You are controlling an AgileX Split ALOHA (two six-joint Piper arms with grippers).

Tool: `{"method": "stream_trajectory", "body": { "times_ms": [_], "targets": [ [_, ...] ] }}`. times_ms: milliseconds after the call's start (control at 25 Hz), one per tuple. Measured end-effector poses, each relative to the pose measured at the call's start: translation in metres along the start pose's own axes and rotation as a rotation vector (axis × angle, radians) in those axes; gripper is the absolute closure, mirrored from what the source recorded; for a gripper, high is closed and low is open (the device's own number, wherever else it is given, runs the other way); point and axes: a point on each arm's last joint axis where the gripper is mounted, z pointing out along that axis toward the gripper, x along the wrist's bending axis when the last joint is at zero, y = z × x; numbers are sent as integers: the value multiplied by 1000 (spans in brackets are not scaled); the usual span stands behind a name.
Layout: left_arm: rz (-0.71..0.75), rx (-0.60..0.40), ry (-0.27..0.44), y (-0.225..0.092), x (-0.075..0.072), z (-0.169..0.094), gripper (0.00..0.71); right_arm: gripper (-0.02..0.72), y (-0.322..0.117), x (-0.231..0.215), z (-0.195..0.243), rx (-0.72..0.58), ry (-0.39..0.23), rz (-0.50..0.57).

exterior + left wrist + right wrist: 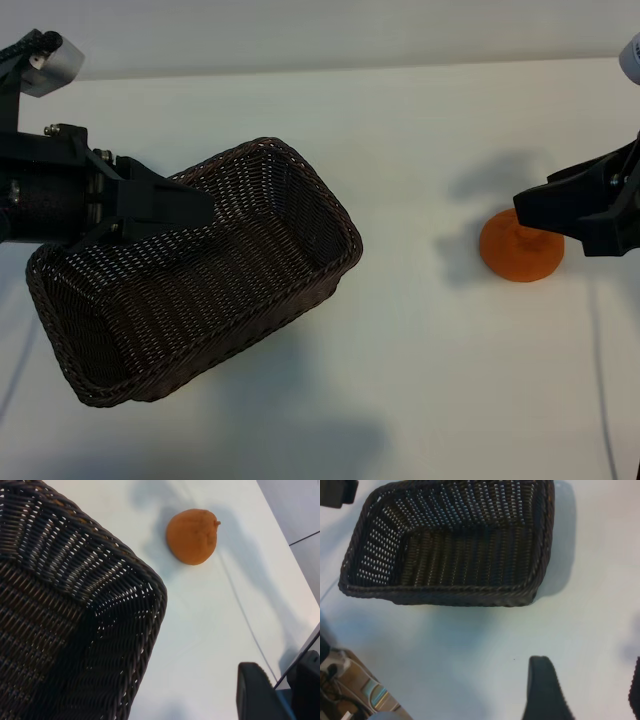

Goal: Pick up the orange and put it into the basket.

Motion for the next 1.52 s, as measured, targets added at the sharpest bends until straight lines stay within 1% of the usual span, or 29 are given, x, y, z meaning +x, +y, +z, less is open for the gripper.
{"method": "stream_trajectory", "body": {
  "times_ms": [1080,1520],
  "targets": [
    [-1,-5,4,0,0,0,460,283,0,0,0,-1,0,0],
    [0,-51,36,5,3,0,461,283,0,0,0,-1,0,0]
  ]
}}
